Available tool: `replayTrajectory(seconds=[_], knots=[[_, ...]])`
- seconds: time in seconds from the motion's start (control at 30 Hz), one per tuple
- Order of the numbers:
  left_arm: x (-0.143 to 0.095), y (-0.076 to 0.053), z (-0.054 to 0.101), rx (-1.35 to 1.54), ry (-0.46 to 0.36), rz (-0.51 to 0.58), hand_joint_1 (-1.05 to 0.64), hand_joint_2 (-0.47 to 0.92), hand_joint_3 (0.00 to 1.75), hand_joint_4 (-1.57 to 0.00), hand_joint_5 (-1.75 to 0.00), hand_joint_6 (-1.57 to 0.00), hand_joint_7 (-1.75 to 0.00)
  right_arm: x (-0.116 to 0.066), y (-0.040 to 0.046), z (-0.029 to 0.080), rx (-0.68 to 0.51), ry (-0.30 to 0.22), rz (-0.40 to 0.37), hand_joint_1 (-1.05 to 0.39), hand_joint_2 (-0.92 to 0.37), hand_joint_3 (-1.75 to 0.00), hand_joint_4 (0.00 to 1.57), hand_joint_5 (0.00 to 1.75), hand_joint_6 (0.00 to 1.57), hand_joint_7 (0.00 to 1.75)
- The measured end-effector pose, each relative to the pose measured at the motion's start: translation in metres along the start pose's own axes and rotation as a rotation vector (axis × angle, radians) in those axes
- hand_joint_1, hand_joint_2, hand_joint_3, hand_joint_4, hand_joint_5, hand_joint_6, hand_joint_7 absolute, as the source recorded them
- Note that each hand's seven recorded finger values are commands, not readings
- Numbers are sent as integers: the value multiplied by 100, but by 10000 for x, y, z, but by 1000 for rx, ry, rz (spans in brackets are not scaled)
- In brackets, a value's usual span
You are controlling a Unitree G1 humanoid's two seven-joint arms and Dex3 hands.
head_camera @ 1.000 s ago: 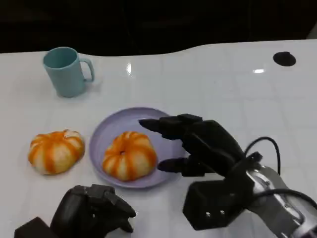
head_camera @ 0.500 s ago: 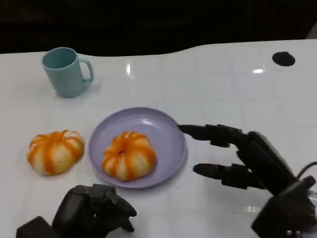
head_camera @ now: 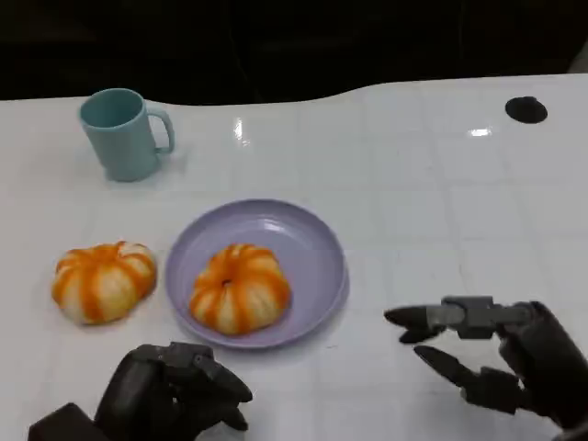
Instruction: Grasp the bread from the table and place it into the plate.
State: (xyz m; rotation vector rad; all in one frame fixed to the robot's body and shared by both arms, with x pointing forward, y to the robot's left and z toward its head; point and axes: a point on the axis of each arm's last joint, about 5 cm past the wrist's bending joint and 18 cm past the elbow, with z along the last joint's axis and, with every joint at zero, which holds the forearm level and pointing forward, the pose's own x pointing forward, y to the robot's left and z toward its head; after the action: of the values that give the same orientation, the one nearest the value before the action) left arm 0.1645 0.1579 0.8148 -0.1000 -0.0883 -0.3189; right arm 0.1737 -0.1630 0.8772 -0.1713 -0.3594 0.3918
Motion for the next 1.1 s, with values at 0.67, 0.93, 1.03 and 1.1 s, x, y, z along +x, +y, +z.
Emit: replayTrajectory(seconds=[0.67, 0.93, 1.03, 1.1], knots=[[-88, 33, 21, 6, -8, 9, -105, 89, 0, -125, -94, -134, -59, -130, 104, -7, 14, 48, -45, -23, -68, -79, 74, 173, 74, 130], [-86, 31, 21, 7, -7, 7, -105, 89, 0, -125, -94, -134, -59, -132, 101, -19, 24, 64, -53, -23, -65, -85, 75, 174, 74, 131], [-86, 31, 21, 6, -7, 7, -105, 89, 0, -125, -94, -134, -59, -132, 99, -21, 23, 68, -52, -24, -65, -85, 75, 173, 74, 130], [-85, 30, 21, 6, -7, 7, -105, 89, 0, -125, -94, -134, -59, -132, 97, -21, 21, 69, -52, -23, -65, -84, 75, 172, 74, 130]])
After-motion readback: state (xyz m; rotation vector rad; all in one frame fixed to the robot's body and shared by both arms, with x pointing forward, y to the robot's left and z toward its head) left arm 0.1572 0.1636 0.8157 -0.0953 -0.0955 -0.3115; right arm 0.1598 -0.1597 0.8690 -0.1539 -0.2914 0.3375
